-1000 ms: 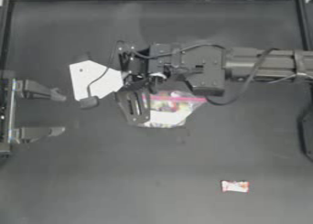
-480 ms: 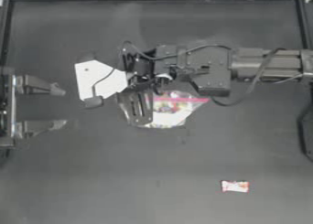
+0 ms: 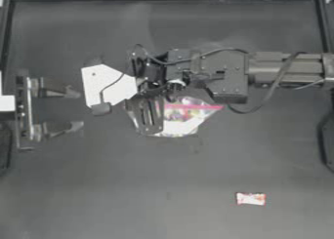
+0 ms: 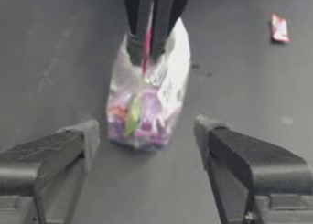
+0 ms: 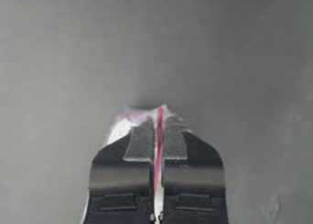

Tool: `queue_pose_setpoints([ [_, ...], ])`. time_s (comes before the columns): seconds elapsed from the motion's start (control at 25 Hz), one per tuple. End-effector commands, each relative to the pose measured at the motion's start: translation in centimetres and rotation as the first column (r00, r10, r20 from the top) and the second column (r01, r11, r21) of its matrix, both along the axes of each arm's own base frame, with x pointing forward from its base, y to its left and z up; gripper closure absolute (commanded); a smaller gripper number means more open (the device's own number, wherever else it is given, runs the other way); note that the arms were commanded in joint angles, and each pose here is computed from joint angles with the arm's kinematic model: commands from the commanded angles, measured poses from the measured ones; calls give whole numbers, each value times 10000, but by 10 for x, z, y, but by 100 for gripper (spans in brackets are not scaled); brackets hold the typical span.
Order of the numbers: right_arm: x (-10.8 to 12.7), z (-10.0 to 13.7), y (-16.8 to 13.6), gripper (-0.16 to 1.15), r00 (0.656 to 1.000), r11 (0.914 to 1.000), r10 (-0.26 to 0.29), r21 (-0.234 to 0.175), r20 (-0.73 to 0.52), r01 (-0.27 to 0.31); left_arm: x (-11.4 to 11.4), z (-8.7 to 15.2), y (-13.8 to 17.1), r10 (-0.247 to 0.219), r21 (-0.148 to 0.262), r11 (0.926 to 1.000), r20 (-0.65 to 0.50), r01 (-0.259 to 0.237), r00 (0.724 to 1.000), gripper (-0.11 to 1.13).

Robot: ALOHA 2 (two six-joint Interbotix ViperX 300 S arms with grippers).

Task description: Put candy in bag

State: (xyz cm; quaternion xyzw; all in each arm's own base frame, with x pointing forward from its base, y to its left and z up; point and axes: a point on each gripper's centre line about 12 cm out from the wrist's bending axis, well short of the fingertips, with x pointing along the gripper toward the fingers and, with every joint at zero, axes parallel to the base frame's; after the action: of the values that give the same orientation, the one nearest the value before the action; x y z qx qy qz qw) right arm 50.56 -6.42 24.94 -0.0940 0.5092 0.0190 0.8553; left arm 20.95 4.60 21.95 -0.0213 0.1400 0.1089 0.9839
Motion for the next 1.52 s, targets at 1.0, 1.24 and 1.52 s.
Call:
queue_pose_setpoints([
  [1.0, -12, 32, 6, 94, 9962, 10000, 48, -47, 874, -44, 76, -16, 29, 401, 9, 9992, -552, -401, 9977, 7],
  [1.24, -16, 31, 6, 94, 9959, 10000, 35, -42, 906, -31, 81, -14, 30, 388, 26, 9992, -478, -387, 9981, 7],
  [1.52, -19, 30, 6, 94, 9944, 10000, -45, -60, 1057, 52, 87, -15, 31, 380, 29, 9993, -525, -379, 9979, 7],
])
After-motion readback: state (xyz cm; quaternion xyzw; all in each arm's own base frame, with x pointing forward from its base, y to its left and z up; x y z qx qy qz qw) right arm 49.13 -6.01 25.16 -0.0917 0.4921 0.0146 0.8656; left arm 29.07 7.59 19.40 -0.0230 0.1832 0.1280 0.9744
